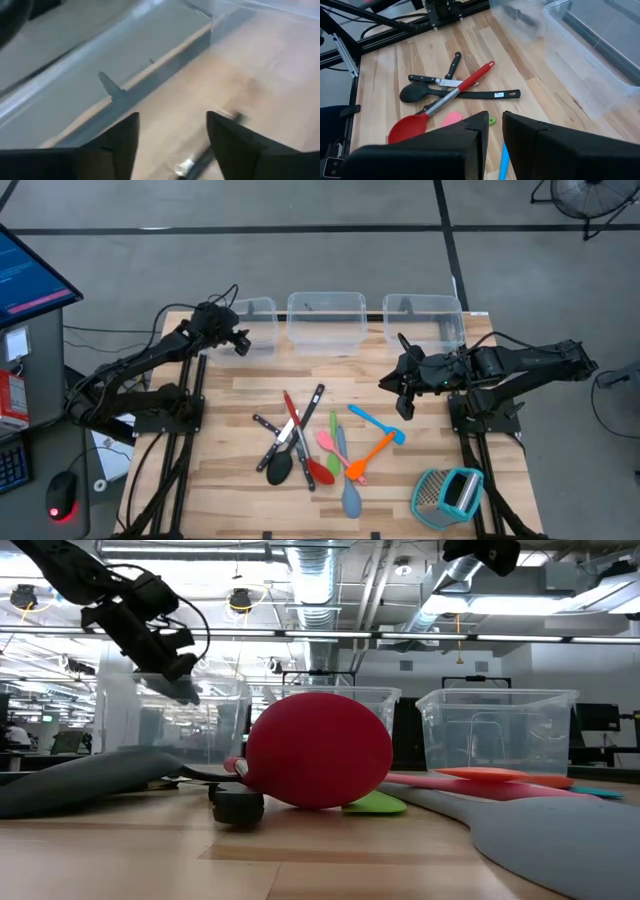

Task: Pick & Place Kitchen Items
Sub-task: Put the red serving spoon into the top middle transparent bin

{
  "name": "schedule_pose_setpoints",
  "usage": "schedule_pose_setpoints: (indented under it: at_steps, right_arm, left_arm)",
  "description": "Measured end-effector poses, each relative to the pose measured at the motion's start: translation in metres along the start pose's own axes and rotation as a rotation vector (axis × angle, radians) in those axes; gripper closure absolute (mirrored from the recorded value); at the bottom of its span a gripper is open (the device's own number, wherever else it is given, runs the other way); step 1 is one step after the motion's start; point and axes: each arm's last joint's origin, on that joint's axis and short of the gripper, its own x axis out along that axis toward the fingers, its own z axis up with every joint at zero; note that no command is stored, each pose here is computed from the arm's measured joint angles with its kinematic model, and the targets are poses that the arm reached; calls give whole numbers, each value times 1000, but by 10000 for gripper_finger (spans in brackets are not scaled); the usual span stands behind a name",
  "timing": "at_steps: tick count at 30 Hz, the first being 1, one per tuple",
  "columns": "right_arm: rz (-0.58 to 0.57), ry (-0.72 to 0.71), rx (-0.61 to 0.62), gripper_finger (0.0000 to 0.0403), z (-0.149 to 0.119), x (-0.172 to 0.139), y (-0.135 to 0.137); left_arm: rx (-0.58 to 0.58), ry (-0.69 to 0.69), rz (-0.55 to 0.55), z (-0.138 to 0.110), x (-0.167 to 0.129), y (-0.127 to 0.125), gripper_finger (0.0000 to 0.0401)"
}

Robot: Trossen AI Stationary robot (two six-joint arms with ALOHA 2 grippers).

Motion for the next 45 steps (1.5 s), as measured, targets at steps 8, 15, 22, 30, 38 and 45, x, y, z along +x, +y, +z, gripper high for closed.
schedule_pose_setpoints:
  at_steps: [8,15,22,30,38,45]
  right_arm:
    - [0,0,0,349,0,0,0]
    - [2,1,-3,349,0,0,0]
    - [2,1,-4,349,0,0,0]
    - [2,2,-11,349,0,0,0]
    - [3,2,-11,349,0,0,0]
    - [3,4,-12,349,0,0,0]
  left_arm:
    - [-37,-145,-36,11,-29,1,142]
    - [-54,-307,-78,27,-60,3,164]
    - [-72,-376,-105,34,-76,4,185]
    - [-70,-264,-104,29,-57,3,221]
    - [-50,-124,-95,24,-25,1,233]
    - [-41,-47,-108,18,-14,-3,230]
